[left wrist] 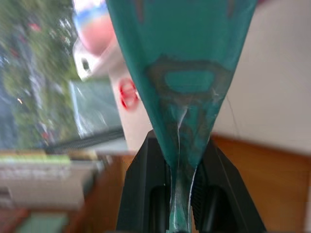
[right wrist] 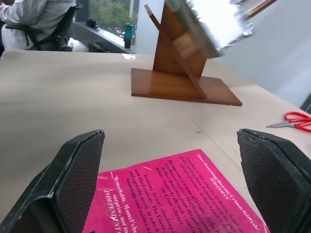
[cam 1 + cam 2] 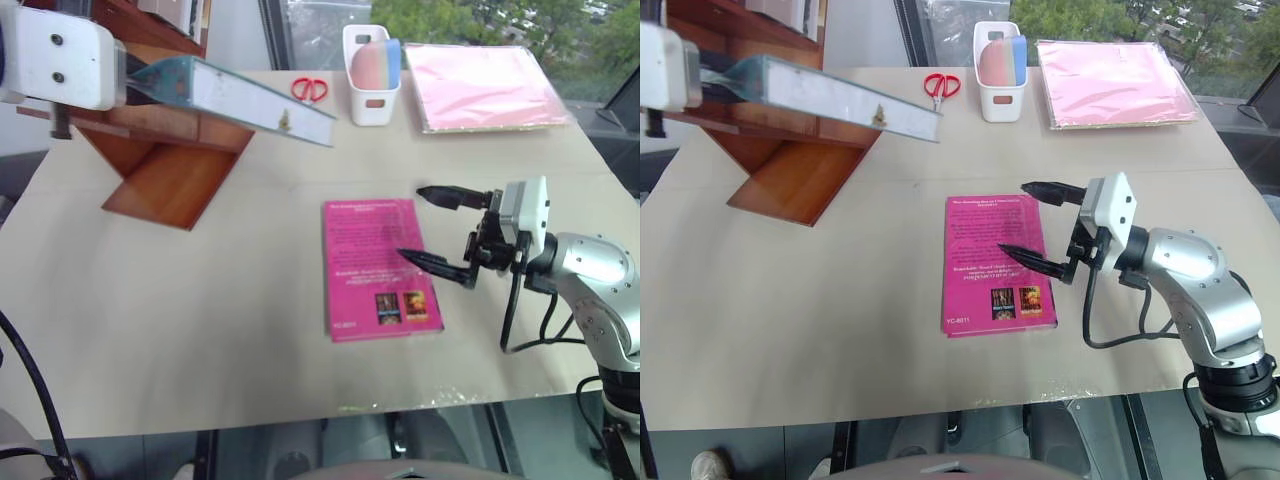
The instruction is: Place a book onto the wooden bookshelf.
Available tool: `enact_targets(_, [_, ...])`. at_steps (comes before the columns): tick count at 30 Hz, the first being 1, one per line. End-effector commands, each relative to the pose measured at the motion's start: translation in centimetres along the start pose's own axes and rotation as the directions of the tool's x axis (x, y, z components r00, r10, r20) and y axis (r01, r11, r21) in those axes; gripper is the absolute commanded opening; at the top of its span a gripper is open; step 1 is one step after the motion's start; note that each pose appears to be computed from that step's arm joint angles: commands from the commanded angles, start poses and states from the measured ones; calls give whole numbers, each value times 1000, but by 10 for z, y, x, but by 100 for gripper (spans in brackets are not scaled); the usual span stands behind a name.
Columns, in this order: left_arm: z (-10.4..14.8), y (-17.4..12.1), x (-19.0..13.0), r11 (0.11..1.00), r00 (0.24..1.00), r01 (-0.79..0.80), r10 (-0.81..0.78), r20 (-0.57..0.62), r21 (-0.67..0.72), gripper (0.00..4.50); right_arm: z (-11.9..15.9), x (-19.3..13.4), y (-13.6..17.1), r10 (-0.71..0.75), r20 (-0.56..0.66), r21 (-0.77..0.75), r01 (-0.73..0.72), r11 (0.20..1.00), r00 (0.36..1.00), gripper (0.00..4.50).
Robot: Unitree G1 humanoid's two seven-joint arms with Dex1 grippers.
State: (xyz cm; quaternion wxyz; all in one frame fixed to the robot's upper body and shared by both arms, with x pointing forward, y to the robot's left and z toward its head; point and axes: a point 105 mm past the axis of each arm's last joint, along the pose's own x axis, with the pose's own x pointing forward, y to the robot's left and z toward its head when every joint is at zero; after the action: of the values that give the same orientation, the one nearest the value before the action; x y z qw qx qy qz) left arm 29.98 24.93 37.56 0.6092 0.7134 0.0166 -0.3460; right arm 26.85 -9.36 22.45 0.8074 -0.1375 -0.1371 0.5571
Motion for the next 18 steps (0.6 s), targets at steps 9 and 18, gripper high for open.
enact_targets(9, [-59,-4,-36,999,937,-21,31,-348,33,9,23,13,-3,-3,98,-66,10,998,995,450])
enact_targets(18, [-61,2,-41,998,936,-51,60,-346,34,9,20,16,-8,-5,101,-62,11,998,995,450])
